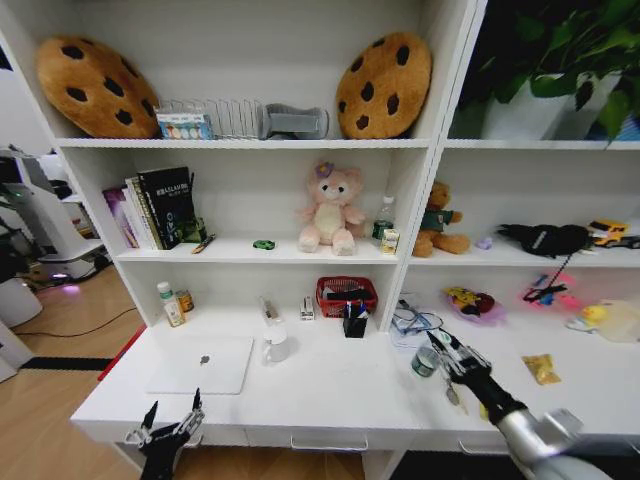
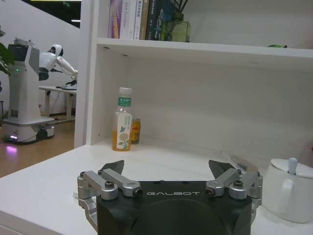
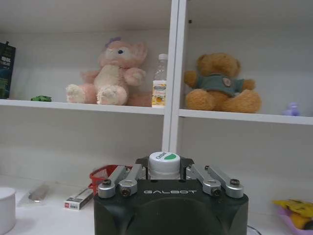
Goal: Organize the objects on the table.
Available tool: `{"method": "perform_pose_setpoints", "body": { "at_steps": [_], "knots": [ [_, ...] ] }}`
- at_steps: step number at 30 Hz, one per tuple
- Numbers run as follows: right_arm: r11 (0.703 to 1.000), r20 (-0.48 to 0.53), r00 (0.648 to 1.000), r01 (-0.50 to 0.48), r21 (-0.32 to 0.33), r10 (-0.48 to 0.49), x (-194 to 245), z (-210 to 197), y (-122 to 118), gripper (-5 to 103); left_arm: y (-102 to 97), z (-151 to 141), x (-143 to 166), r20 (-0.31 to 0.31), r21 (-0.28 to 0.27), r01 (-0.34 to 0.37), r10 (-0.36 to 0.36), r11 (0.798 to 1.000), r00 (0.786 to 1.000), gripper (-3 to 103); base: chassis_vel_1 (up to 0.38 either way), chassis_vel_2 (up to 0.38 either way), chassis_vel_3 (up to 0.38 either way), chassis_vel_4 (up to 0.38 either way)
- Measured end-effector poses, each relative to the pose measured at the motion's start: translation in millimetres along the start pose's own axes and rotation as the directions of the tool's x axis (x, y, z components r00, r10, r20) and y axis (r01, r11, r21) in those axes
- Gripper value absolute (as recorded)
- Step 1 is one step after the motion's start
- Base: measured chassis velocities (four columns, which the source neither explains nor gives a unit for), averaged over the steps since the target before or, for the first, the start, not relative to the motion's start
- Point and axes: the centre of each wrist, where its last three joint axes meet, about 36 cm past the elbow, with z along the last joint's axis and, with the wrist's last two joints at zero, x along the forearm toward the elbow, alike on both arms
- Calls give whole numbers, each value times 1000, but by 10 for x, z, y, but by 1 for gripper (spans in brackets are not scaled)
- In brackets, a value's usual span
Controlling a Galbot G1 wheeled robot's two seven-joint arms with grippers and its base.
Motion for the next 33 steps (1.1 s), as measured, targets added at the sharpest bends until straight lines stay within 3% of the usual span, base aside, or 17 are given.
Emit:
{"method": "perform_pose_setpoints", "body": {
  "at_steps": [6,8,9,12,16,18,19,22,23,25,28,29,30,31,32,33],
  "knots": [
    [997,-26,1000,-15,80,17,371,135,-98,30,44,-24,-20,22,19,27,-27,999,999,97,0,0,0,0],
    [987,-29,1000,13,162,-8,649,493,-184,30,71,-6,-52,22,21,24,-24,999,999,97,0,0,0,0],
    [987,-29,1000,13,162,-8,649,493,-184,30,71,-6,-52,22,21,24,-24,999,999,97,0,0,0,0],
    [967,-69,991,128,219,-115,964,806,-214,30,84,33,-72,11,19,18,-18,1000,1000,97,0,0,0,0],
    [936,-139,961,267,228,-240,1270,1054,-206,30,85,77,-69,0,21,20,-20,1000,1000,97,0,0,0,0],
    [890,-193,912,399,219,-362,1434,1235,-265,30,98,123,-78,-3,27,26,-26,999,1000,97,0,0,0,0],
    [890,-193,912,399,219,-362,1434,1235,-265,30,98,123,-78,-3,27,26,-26,999,1000,97,0,0,0,0],
    [786,-309,805,578,217,-507,1484,1572,-436,30,130,189,-94,-9,28,37,-36,999,999,97,0,0,0,0],
    [786,-309,805,578,217,-507,1484,1572,-436,30,130,189,-94,-9,28,37,-36,999,999,97,0,0,0,0],
    [729,-388,733,657,190,-559,1389,1842,-590,30,131,191,-109,-8,28,35,-35,999,999,94,0,0,0,0],
    [706,-417,703,685,182,-575,1315,1947,-669,30,131,190,-116,-8,29,34,-34,999,999,97,0,0,0,0],
    [648,-498,641,738,191,-584,1139,2120,-850,30,138,184,-126,-8,29,31,-30,999,1000,97,0,0,0,0],
    [608,-547,604,768,203,-580,1031,2206,-957,30,144,182,-127,-10,27,29,-29,999,1000,97,0,0,0,0],
    [608,-547,604,768,203,-580,1031,2206,-957,30,144,182,-127,-10,27,29,-29,999,1000,97,0,0,0,0],
    [561,-601,565,797,223,-565,822,2335,-1103,30,162,178,-124,-13,22,28,-28,999,1000,98,0,0,0,0],
    [549,-616,558,803,232,-556,723,2382,-1160,30,170,176,-123,-13,19,28,-28,999,1000,98,0,0,0,0]
  ]
}}
